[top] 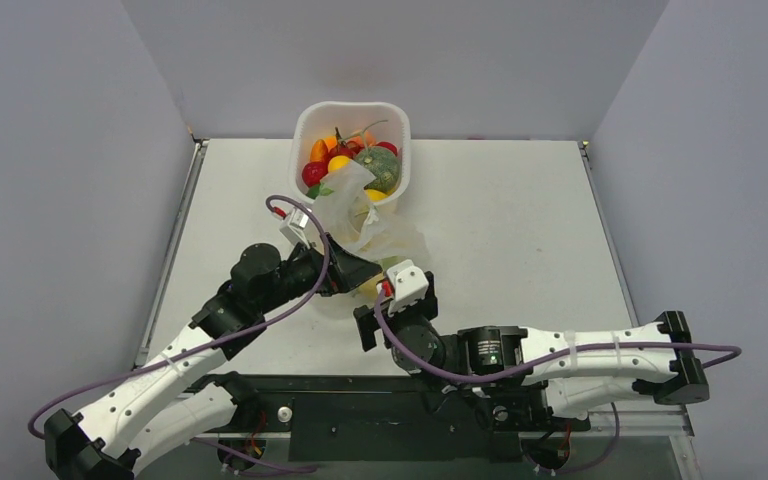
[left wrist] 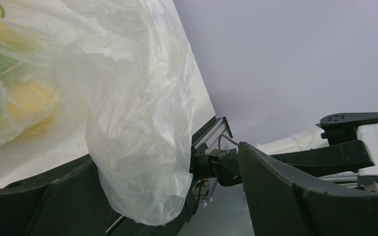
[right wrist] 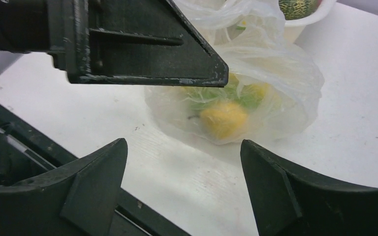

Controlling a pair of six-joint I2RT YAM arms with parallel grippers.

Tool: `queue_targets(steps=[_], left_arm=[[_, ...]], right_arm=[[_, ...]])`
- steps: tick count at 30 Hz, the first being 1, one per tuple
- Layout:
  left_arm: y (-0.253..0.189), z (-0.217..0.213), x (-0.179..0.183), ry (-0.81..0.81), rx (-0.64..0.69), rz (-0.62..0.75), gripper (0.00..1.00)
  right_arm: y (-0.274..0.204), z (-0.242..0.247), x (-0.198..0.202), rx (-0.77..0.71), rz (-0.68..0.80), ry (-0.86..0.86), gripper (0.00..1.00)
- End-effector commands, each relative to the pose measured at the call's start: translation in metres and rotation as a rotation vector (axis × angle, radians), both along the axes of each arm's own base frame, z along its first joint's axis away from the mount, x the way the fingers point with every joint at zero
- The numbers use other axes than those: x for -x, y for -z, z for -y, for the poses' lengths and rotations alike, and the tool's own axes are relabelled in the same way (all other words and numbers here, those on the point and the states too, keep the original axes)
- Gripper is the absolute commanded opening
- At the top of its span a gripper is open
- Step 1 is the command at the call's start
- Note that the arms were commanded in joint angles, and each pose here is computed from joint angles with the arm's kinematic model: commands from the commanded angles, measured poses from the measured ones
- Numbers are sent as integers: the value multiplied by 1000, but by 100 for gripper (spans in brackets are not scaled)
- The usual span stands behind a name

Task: Take the fake fruits out of the plastic bag

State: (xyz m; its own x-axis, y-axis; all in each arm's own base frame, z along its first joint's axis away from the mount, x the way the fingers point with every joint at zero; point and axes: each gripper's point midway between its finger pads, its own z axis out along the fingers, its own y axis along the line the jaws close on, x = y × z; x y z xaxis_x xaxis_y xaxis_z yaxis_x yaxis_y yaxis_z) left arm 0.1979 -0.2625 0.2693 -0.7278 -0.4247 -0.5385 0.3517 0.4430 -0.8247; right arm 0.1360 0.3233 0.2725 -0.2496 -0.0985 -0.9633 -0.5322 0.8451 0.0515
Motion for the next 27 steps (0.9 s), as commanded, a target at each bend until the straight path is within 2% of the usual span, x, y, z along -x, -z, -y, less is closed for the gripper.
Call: queue_targets(steps=[1,5,8,9,12,16,20,27], left_arm=[[-38,4,6,35,113,77,82],[-41,-1,3,13,47,106,82],[-53,-17,-2,-48,-48,141,82],[-41,-29,-6,-98,-129,131,82],[-58,-63,-15,-238,-244,166,82],[-63,-118,-8,-398,-437,138,82],[-73,-164,11,-508,-504,153,82],[-84,-216,44,-636,-477,168,82]], right_arm=[[-12,15,-22,-13,62,113,80],[-6,26,-42,-88,-17,91,79],[-8,34,-52,-83,15,94,83],[-8,36,-56,-61,33,87,84],[-10,30,-64,-2,95,44,89],[-9,10,-70,89,169,-23,91],[-13,-10,-85,154,238,-19,91],[-9,-55,-105,292,302,-9,91]])
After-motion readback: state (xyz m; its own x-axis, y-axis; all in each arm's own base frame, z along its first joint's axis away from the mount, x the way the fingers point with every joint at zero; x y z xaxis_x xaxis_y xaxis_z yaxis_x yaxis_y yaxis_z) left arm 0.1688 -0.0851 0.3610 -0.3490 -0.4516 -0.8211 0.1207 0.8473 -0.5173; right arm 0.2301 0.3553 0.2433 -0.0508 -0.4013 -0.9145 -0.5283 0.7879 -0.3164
